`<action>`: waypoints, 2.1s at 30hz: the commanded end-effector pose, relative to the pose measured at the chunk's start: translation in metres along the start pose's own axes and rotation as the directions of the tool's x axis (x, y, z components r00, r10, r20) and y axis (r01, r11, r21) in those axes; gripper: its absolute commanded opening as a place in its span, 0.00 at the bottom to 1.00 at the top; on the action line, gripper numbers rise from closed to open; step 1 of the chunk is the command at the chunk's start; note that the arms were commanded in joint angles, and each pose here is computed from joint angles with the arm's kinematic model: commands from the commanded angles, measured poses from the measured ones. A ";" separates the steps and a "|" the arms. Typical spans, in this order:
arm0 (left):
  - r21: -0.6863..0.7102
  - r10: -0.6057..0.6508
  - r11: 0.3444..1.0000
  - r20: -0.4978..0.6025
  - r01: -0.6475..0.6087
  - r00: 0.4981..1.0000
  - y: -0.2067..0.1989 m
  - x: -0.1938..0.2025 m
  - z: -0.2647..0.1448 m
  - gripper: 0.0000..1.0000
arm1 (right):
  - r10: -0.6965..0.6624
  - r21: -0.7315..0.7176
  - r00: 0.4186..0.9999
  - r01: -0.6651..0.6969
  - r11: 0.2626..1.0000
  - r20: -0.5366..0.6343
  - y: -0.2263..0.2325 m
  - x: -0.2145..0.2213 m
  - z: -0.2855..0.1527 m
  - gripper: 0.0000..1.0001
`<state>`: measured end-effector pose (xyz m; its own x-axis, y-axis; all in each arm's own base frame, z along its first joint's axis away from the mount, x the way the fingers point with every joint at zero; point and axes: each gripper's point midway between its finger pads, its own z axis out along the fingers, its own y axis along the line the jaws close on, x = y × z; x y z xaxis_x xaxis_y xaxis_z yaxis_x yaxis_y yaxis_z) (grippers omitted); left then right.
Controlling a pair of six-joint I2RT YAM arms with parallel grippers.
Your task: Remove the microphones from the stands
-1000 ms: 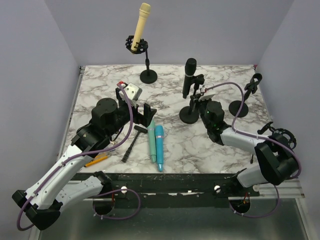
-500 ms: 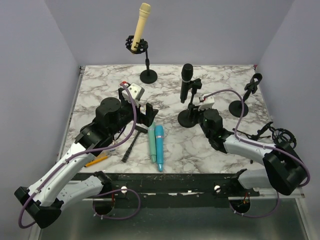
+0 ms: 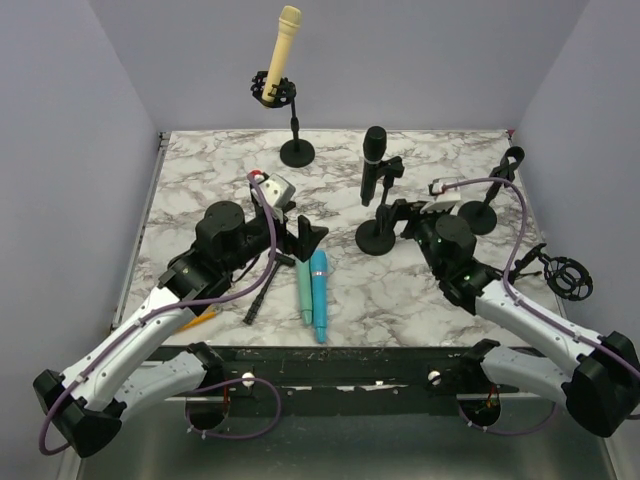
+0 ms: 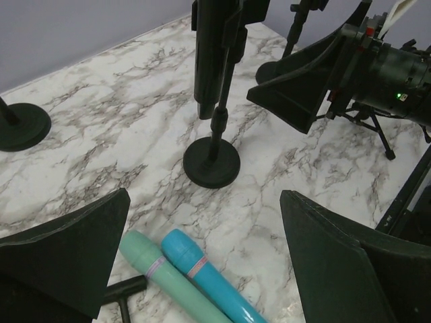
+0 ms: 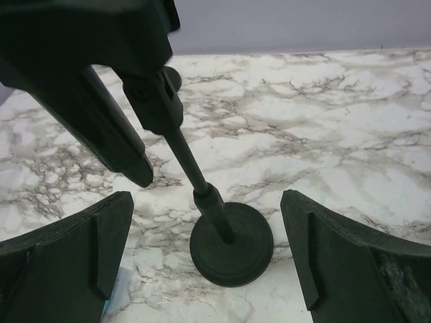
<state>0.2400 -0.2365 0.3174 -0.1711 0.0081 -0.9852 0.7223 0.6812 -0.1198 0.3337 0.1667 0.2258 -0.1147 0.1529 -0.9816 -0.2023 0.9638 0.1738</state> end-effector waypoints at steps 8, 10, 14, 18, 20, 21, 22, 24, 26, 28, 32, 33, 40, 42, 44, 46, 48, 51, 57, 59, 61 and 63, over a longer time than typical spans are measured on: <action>0.007 -0.203 0.979 0.054 0.203 0.978 -0.011 -0.054 0.022 0.98 | 0.101 -0.399 0.994 -0.112 0.910 -0.048 0.000 -0.098 0.020 1.00; 0.004 -0.232 0.973 0.062 0.232 0.971 -0.011 -0.060 0.025 0.98 | 0.092 -0.470 0.993 -0.115 0.875 -0.071 -0.003 -0.107 0.022 1.00; -0.083 -0.289 0.954 0.009 0.289 0.957 0.000 -0.063 0.038 0.98 | 0.044 -0.621 0.993 -0.105 0.776 -0.112 0.002 -0.118 0.021 1.00; -0.104 -0.314 0.945 -0.015 0.311 0.949 0.000 -0.067 0.049 0.98 | -0.040 -0.730 0.994 -0.045 0.681 -0.098 0.013 -0.118 0.016 1.00; -0.099 -0.331 0.940 -0.021 0.328 0.943 -0.003 -0.069 0.053 0.98 | -0.063 -0.775 0.994 -0.026 0.631 -0.085 0.017 -0.119 0.013 1.00; -0.092 -0.340 0.937 -0.021 0.337 0.940 -0.006 -0.070 0.055 0.98 | -0.068 -0.792 0.994 -0.026 0.610 -0.086 0.019 -0.120 0.012 1.00; -0.087 -0.345 0.936 -0.026 0.342 0.938 -0.009 -0.070 0.057 0.98 | -0.073 -0.807 0.994 -0.022 0.591 -0.081 0.019 -0.121 0.010 1.00; -0.082 -0.343 0.937 -0.033 0.339 0.939 -0.016 -0.070 0.061 0.98 | -0.085 -0.841 0.994 -0.012 0.541 -0.070 0.023 -0.122 0.008 1.00; -0.075 -0.335 0.941 -0.041 0.331 0.941 -0.021 -0.069 0.066 0.98 | -0.097 -0.859 0.993 -0.004 0.511 -0.062 0.024 -0.120 0.010 1.00; -0.070 -0.332 0.942 -0.060 0.328 0.941 -0.026 -0.066 0.073 0.98 | -0.108 -0.878 0.992 -0.006 0.479 -0.066 0.023 -0.117 0.013 1.00; -0.098 -0.317 0.946 -0.078 0.309 0.945 -0.026 -0.065 0.087 0.98 | -0.119 -0.905 0.990 -0.023 0.424 -0.081 0.021 -0.113 0.023 1.00; -0.103 -0.309 0.948 -0.083 0.300 0.947 -0.026 -0.064 0.089 0.98 | -0.123 -0.912 0.989 -0.021 0.409 -0.078 0.022 -0.112 0.024 0.99; -0.152 -0.265 0.957 -0.112 0.247 0.958 -0.023 -0.076 0.113 0.98 | -0.132 -0.944 0.989 -0.026 0.328 -0.073 0.029 -0.109 0.025 0.98; -0.175 -0.255 0.956 -0.111 0.234 0.960 -0.021 -0.083 0.120 0.98 | -0.133 -0.948 0.988 -0.029 0.318 -0.075 0.030 -0.108 0.023 0.97; -0.202 -0.238 0.956 -0.106 0.213 0.966 -0.018 -0.089 0.127 0.99 | -0.129 -0.954 0.989 -0.036 0.298 -0.078 0.033 -0.108 0.018 0.96; -0.230 -0.236 0.951 -0.104 0.208 0.966 -0.016 -0.089 0.136 0.98 | -0.121 -0.958 0.989 -0.048 0.283 -0.085 0.040 -0.107 0.016 0.95; -0.253 -0.243 0.944 -0.104 0.211 0.964 -0.012 -0.088 0.144 0.98 | -0.111 -0.956 0.990 -0.052 0.289 -0.087 0.044 -0.106 0.016 0.92; -0.268 -0.228 0.943 -0.097 0.196 0.969 -0.009 -0.092 0.153 0.98 | -0.100 -0.950 0.991 -0.055 0.308 -0.090 0.048 -0.103 0.014 0.89; -0.152 -0.137 0.981 -0.090 0.122 0.987 -0.023 -0.093 0.169 0.89 | -0.095 -0.915 0.991 -0.050 0.400 -0.095 0.045 -0.100 0.013 0.76; -0.125 -0.096 0.989 -0.094 0.084 0.991 -0.025 -0.093 0.170 0.77 | -0.093 -0.907 0.991 -0.044 0.418 -0.091 0.044 -0.101 0.010 0.80; -0.091 -0.041 0.995 -0.102 0.032 0.994 -0.027 -0.092 0.170 0.62 | -0.098 -0.895 0.991 -0.040 0.445 -0.092 0.042 -0.101 0.011 0.88; -0.039 0.022 0.999 -0.102 -0.026 0.995 -0.031 -0.092 0.169 0.51 | -0.102 -0.889 0.990 -0.040 0.457 -0.096 0.042 -0.102 0.011 0.94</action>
<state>0.3542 -0.3741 0.3805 -0.3389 0.0137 -0.9407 0.5842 0.7868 -0.1990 0.3496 0.1956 0.3283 -0.2026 0.0397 -0.9785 -0.9605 0.1868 0.2064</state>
